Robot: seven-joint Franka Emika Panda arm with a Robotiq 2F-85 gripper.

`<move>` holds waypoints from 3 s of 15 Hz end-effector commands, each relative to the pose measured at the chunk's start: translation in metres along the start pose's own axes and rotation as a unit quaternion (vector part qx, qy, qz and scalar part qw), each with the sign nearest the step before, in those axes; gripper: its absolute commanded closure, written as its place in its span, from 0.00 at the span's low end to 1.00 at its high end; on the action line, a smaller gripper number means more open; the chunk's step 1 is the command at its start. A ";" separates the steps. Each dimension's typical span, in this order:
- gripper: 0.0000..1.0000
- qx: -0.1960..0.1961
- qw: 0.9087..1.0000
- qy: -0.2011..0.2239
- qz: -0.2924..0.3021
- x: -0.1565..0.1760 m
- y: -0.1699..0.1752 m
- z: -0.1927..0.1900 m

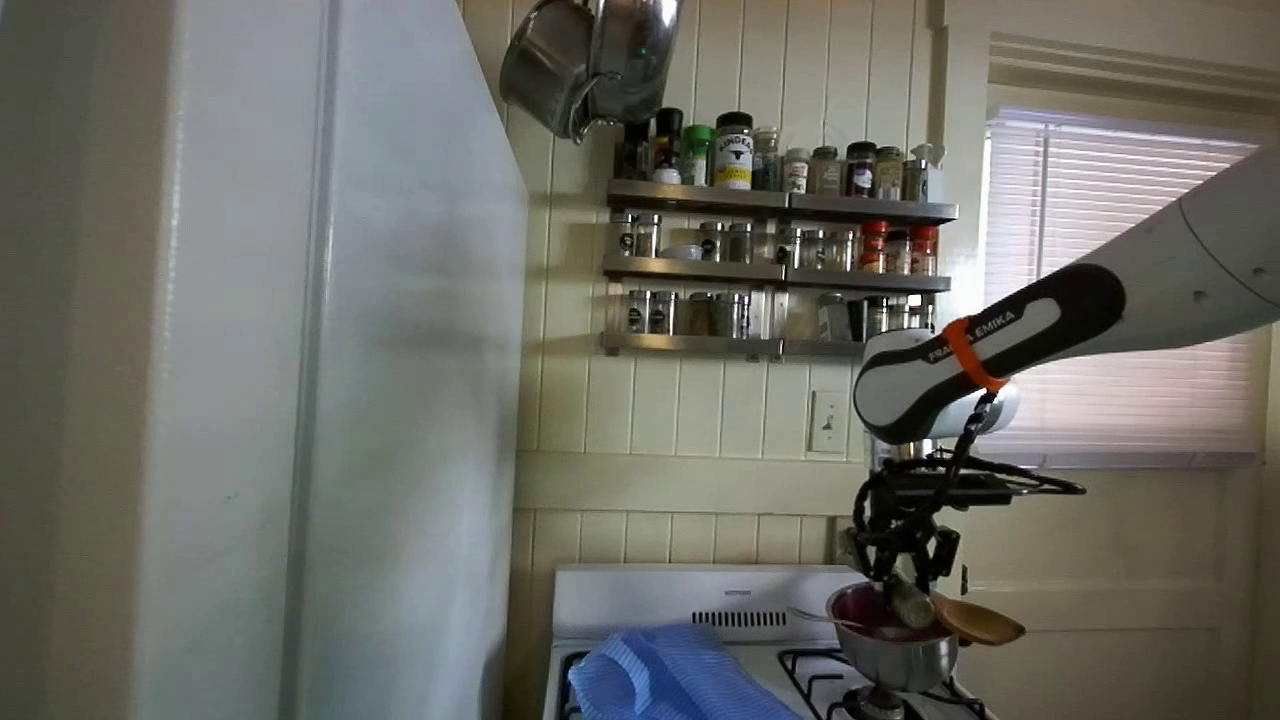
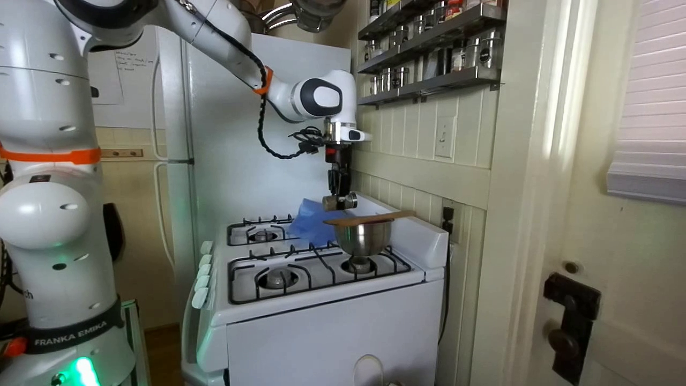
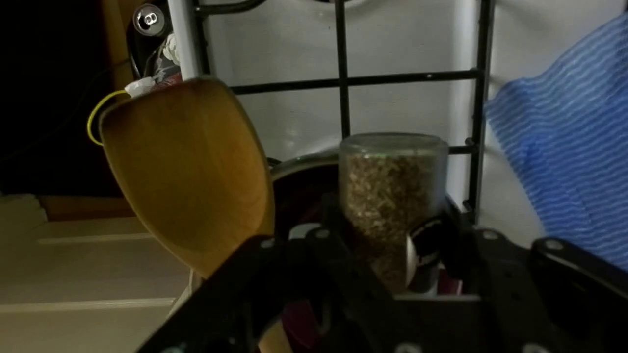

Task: Pick up the glass jar from the stovetop and put it in the silver bowl.

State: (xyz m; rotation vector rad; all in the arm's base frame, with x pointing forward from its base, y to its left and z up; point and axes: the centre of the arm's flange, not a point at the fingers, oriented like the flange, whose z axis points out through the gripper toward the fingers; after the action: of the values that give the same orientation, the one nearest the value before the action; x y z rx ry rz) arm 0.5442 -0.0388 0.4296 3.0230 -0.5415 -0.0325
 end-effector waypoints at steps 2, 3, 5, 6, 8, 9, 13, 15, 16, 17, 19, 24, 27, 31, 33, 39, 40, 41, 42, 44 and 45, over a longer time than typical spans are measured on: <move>0.77 -0.022 1.000 -0.004 -0.003 0.031 -0.005 0.002; 0.77 -0.026 1.000 -0.007 -0.006 0.036 -0.006 0.005; 0.77 -0.038 0.999 -0.012 -0.010 0.045 -0.014 0.013; 0.77 -0.043 0.999 -0.011 -0.011 0.048 -0.021 0.016; 0.77 -0.049 0.999 -0.012 -0.017 0.053 -0.032 0.022; 0.77 -0.051 0.998 -0.014 -0.020 0.055 -0.037 0.024; 0.77 -0.059 0.997 -0.033 -0.021 0.058 -0.043 0.039; 0.77 -0.062 0.997 -0.044 -0.016 0.059 -0.040 0.047; 0.77 -0.062 0.997 -0.048 -0.013 0.059 -0.038 0.049; 0.77 -0.062 0.997 -0.054 -0.010 0.060 -0.035 0.053; 0.77 -0.063 0.996 -0.061 -0.005 0.060 -0.031 0.056; 0.06 -0.065 0.995 -0.072 -0.002 0.061 -0.028 0.059; 0.00 -0.066 0.995 -0.073 -0.006 0.061 -0.031 0.056; 0.00 -0.062 0.996 -0.057 -0.010 0.058 -0.037 0.041; 0.00 -0.058 0.997 -0.044 -0.015 0.056 -0.044 0.031; 0.00 -0.038 0.998 0.001 -0.047 0.040 -0.076 -0.005; 0.00 -0.035 0.998 0.009 -0.058 0.035 -0.084 -0.012; 0.00 -0.031 0.997 0.015 -0.069 0.030 -0.093 -0.018; 0.00 -0.025 0.996 0.020 -0.088 0.025 -0.105 -0.021; 0.00 -0.020 0.990 0.025 -0.139 0.013 -0.132 -0.028; 0.00 -0.023 0.985 0.023 -0.172 0.005 -0.148 -0.030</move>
State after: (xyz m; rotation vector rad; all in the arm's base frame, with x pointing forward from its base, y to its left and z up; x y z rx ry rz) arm 0.6095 0.0631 0.4483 3.0034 -0.2236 -0.0029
